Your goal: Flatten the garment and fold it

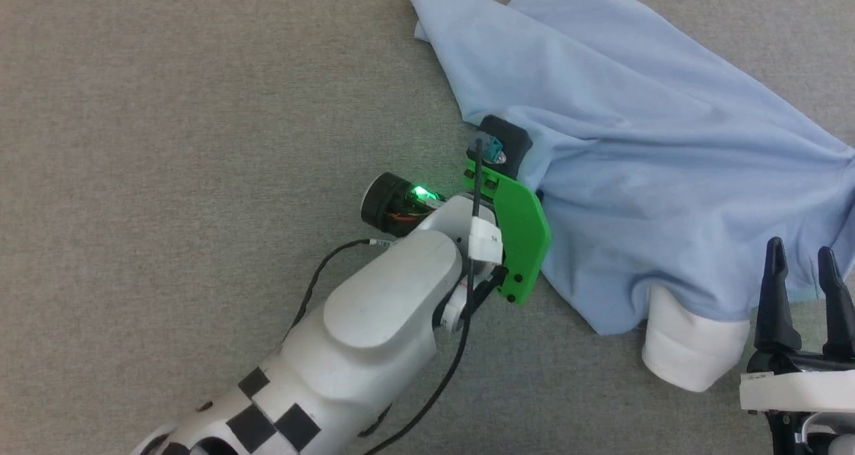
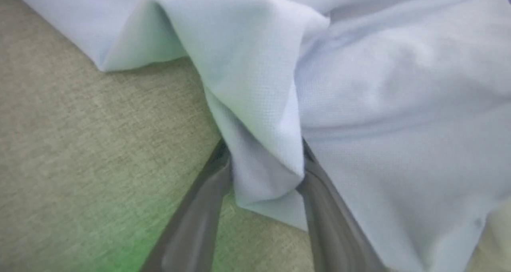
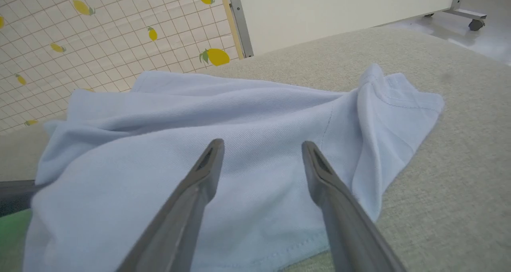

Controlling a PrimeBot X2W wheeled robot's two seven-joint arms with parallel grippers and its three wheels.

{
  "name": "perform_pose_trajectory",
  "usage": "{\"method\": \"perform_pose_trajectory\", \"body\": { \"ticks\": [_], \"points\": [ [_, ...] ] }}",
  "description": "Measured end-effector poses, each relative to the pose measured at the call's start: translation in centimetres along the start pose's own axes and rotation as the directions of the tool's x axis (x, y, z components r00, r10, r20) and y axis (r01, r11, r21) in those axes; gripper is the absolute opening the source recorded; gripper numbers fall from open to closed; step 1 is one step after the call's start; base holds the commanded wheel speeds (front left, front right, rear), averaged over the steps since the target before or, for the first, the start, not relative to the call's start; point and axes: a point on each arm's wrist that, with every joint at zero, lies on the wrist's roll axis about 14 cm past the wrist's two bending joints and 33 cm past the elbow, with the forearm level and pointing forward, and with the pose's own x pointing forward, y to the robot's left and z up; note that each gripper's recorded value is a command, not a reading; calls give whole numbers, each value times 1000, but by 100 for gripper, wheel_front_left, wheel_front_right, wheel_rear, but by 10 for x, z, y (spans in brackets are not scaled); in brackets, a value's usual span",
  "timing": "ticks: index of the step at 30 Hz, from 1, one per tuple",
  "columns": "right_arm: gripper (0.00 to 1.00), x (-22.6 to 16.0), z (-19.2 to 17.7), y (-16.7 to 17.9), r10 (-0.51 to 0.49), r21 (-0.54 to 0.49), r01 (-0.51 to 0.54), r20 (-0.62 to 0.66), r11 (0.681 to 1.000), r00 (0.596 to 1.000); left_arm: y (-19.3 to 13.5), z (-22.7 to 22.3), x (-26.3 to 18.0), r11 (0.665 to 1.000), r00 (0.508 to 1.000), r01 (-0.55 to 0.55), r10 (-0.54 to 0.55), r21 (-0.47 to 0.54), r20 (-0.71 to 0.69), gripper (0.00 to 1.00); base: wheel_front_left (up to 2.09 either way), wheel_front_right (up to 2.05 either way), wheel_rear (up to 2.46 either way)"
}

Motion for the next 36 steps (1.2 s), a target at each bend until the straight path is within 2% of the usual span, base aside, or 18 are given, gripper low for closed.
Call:
{"method": "perform_pose_trajectory", "body": {
  "ticks": [6,10,12,14,16,18,20,23,24,25,31,36],
  "points": [
    [100,-2,6,-2,-5,4,5,17,1000,1000,-12,11,-6,998,998,48,-46,-32,51,0,0,0,0],
    [100,-4,14,2,8,13,-8,42,1000,999,-14,35,-24,992,987,69,-53,-104,150,0,0,0,0],
    [100,-7,18,2,12,16,-13,53,1000,999,-5,44,-39,988,980,62,-35,-139,194,0,0,0,0],
    [100,-11,21,2,14,18,-15,59,1000,998,18,44,-57,987,976,8,27,-159,216,0,0,0,0],
    [100,-14,24,4,21,20,-23,62,1000,998,57,32,-83,978,970,-98,135,-182,204,0,0,0,0],
    [100,-16,28,6,30,22,-31,72,999,997,90,14,-110,955,960,-186,227,-231,166,0,0,0,0],
    [100,-17,32,8,38,25,-40,85,999,996,117,-13,-138,917,945,-269,311,-295,105,0,0,0,0],
    [100,-18,33,8,37,25,-40,88,999,995,136,-44,-169,877,922,-351,384,-330,41,0,0,0,0],
    [100,-18,32,7,36,24,-38,83,999,996,136,-48,-173,871,920,-355,391,-341,41,9,0,0,0],
    [100,-18,31,7,35,23,-37,76,999,997,133,-48,-175,867,918,-348,392,-357,58,100,0,0,0],
    [100,-15,28,18,68,28,-69,60,997,996,93,-20,-170,879,919,-181,311,-441,244,100,0,0,0],
    [100,-16,32,20,75,27,-77,68,997,995,77,29,-191,889,821,-64,305,-454,482,100,0,0,0]
  ]
}}
